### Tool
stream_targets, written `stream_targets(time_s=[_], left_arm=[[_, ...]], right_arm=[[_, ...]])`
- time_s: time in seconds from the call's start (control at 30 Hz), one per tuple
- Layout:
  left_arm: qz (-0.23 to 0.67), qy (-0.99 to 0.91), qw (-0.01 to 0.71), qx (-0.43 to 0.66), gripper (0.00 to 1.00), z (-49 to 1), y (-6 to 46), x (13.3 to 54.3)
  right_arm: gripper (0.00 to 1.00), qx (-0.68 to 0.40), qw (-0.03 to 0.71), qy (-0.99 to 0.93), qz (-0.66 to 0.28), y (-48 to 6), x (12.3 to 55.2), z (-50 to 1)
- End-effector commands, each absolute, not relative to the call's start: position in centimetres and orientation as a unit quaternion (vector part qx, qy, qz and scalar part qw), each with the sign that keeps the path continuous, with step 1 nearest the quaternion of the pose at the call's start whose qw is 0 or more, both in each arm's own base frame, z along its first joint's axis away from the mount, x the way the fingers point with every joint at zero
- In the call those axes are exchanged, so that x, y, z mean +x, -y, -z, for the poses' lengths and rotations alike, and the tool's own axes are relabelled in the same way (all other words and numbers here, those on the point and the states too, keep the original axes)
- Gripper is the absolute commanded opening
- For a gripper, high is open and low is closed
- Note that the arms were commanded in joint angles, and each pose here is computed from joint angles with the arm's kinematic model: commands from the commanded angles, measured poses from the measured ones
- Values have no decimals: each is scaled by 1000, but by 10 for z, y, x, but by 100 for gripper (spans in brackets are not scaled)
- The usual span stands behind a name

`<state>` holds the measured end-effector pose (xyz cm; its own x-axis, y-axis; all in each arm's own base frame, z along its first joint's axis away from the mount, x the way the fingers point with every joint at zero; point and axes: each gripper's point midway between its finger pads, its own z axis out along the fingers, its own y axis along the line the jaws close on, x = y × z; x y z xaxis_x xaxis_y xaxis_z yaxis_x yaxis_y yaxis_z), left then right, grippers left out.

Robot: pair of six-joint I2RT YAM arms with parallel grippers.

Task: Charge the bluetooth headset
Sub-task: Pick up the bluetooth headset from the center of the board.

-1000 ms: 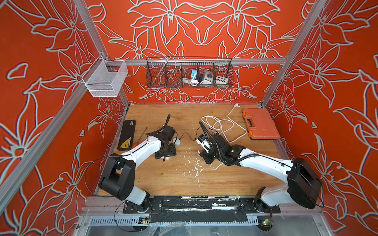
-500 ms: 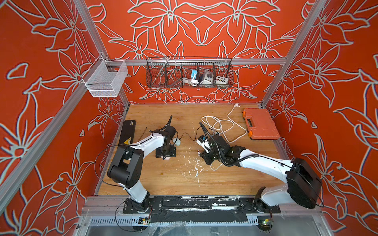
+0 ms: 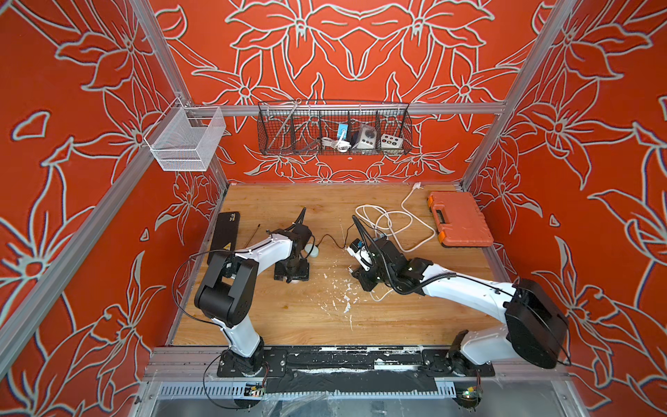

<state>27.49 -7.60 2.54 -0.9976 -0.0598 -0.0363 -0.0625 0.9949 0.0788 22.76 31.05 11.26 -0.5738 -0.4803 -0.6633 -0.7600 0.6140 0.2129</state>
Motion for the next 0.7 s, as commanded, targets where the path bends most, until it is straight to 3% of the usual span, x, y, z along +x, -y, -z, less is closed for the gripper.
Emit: stream_targets(time_s=[0.0,0.27,0.67], left_arm=[[-62,-998,7,-5,75,-27,70,275],[-49,-999,-2,20,74,-23,75,276],[-30,-999,-19,22,64,-19,82,270]], right_arm=[[2,-363,290,-846,-261,-315,224,-117],[2,-363,286,-845,-269,-318,223,-117],[2,-357,284,-850,-264,-315,223,-113]])
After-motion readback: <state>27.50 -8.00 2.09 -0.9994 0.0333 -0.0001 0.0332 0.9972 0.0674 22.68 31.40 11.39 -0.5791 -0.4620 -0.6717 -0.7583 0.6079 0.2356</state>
